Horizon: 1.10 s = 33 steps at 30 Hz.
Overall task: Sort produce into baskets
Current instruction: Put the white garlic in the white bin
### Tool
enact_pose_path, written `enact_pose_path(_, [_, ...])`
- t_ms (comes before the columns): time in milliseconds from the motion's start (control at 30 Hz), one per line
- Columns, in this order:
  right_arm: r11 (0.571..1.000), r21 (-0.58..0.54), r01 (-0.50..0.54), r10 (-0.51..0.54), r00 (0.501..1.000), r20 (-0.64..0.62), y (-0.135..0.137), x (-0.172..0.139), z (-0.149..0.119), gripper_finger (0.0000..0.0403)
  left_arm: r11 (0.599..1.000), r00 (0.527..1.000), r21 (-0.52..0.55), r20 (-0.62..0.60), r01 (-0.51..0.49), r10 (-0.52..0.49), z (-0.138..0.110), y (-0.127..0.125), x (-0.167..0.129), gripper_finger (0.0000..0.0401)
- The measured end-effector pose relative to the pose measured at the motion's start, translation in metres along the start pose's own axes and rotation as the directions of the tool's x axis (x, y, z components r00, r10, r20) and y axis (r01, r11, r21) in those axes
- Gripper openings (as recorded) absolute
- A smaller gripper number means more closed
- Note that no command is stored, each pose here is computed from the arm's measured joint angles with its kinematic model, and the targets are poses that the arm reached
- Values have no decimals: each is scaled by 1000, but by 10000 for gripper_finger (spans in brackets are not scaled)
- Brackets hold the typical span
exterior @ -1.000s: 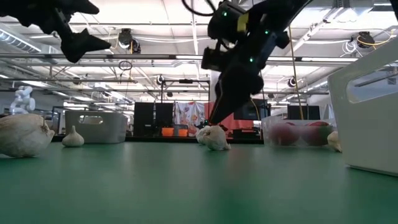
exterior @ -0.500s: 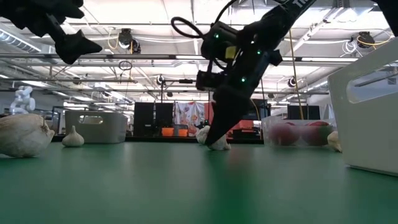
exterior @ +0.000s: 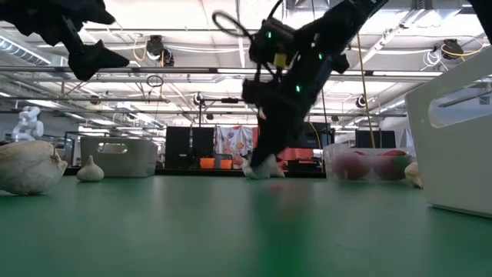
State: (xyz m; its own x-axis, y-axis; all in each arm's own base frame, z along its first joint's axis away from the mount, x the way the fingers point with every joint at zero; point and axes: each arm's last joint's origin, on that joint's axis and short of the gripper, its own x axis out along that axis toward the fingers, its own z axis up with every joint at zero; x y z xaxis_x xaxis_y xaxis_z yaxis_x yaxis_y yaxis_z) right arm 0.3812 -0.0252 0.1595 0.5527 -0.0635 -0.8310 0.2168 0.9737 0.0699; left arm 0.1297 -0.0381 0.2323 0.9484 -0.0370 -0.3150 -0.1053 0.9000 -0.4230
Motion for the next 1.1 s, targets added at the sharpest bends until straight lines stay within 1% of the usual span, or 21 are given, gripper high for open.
enact_pose_path(133, [993, 24, -112, 111, 993, 29, 5, -26, 14, 160, 988, 996, -138, 47, -67, 74, 1, 2, 0, 341])
enact_pose_path(267, [976, 50, -214, 212, 977, 29, 13, -59, 21, 154, 951, 986, -291, 89, -109, 140, 3, 4, 0, 341])
enact_pose_path(400, [949, 45, -313, 312, 950, 17, 31, -97, 17, 152, 909, 977, -397, 113, -125, 183, 3, 5, 0, 341])
enact_pose_path(500, [938, 31, -345, 346, 938, -19, 50, -123, 6, 152, 887, 972, -446, 129, -120, 196, 4, 5, 2, 341])
enact_pose_path(600, [923, 46, -382, 384, 923, -32, 71, -143, -3, 152, 886, 971, -453, 155, -95, 184, 7, 2, 5, 341])
enact_pose_path(700, [902, 111, -417, 424, 904, -45, 94, -155, -13, 153, 912, 969, -398, 166, -103, 182, 8, 0, 8, 341])
enact_pose_path(833, [863, 266, -429, 467, 879, -99, 123, -164, -29, 153, 943, 969, -305, 162, -132, 188, 7, -1, 13, 341])
enact_pose_path(933, [812, 417, -408, 500, 855, -136, 144, -171, -42, 153, 955, 979, -270, 127, -120, 159, 4, -2, 16, 341])
enact_pose_path(1000, [775, 508, -377, 517, 840, -166, 155, -175, -51, 153, 970, 990, -229, 88, -87, 110, 3, -3, 17, 341])
enact_pose_path(1100, [719, 635, -282, 517, 828, -217, 167, -181, -64, 153, 983, 999, -183, 31, -33, 39, 0, -5, 19, 341])
